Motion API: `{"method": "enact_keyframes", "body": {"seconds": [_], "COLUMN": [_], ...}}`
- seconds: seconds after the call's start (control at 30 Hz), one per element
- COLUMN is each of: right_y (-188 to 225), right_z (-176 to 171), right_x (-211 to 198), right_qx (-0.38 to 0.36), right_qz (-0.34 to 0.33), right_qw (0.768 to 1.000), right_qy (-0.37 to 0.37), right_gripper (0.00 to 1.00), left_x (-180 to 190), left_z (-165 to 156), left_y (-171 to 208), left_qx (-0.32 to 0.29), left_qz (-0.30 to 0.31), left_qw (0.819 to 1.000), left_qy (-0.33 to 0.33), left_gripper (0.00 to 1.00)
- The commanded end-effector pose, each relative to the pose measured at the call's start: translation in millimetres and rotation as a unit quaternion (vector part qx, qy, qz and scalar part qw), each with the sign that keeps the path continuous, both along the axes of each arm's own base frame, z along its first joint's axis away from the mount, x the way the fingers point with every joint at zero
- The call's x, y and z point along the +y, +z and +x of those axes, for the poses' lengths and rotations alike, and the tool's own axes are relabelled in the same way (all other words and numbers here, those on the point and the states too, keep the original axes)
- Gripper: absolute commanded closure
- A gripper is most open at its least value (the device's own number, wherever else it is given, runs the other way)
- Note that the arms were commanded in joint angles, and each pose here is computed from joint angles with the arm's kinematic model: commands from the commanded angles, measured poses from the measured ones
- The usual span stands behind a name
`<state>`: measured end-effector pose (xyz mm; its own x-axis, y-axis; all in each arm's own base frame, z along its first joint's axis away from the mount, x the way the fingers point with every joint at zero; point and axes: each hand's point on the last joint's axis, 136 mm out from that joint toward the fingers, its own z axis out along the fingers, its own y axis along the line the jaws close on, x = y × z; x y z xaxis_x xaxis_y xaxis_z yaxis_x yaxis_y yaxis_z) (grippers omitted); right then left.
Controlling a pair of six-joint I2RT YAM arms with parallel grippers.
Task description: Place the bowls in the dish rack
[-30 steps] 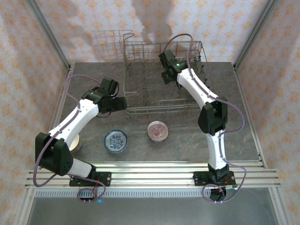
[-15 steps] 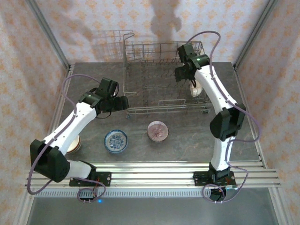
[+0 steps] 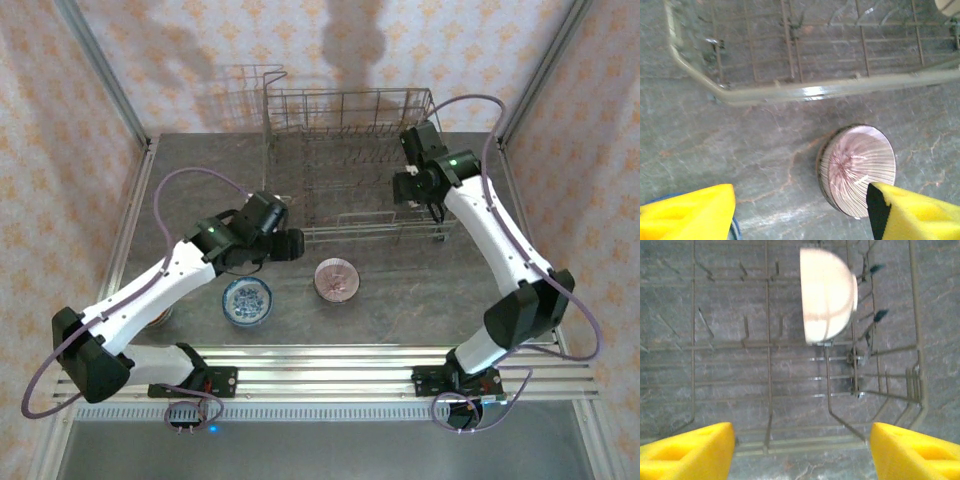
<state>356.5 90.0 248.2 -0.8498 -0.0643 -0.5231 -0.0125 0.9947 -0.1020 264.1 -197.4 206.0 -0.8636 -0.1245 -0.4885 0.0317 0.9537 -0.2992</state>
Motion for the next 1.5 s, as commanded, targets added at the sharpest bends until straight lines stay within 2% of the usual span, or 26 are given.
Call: {"method": "enact_keyframes", "body": {"seconds": [0.0,0.2,0.33,0.43,0.8,1.13,1.37,1.47], "right_y": [-0.5,-7.6,-8.2,-8.7,-17.6,-16.0,-20.1,-24.6], "right_z": [-22.2,-54.4,-69.2,-78.7,-103.0,-109.2,-110.4,-109.6], "right_x": [-7.5,-16.2,-18.9,-22.0,-29.8,-41.8,-46.4,-44.8], "right_qx": [0.001,0.005,-0.007,-0.009,-0.002,-0.018,-0.028,-0.024], "right_qz": [0.013,0.027,0.041,0.044,0.046,0.02,0.009,0.009], "right_qw": [1.0,0.999,0.999,0.998,0.998,0.999,0.999,0.999], "right_qy": [-0.017,-0.025,-0.031,-0.033,-0.034,-0.033,-0.031,-0.028], "right_gripper": [0.31,0.36,0.38,0.38,0.41,0.42,0.42,0.42], "left_x": [-5.1,-35.8,-49.6,-52.6,-57.0,-69.7,-71.8,-74.2], "left_z": [-12.4,-30.4,-31.6,-28.9,-20.6,-15.6,-14.6,-14.9], "left_y": [-17.0,-50.2,-73.1,-88.1,-119.5,-133.5,-128.9,-123.7], "left_qx": [0.012,0.04,0.054,0.065,0.07,0.081,0.079,0.078], "left_qz": [0.028,0.054,0.067,0.061,0.048,0.029,0.03,0.033], "left_qw": [0.999,0.997,0.995,0.992,0.986,0.985,0.985,0.986], "left_qy": [0.026,0.028,0.055,0.086,0.142,0.15,0.147,0.14], "left_gripper": [0.3,0.35,0.37,0.42,0.48,0.59,0.68,0.68]}}
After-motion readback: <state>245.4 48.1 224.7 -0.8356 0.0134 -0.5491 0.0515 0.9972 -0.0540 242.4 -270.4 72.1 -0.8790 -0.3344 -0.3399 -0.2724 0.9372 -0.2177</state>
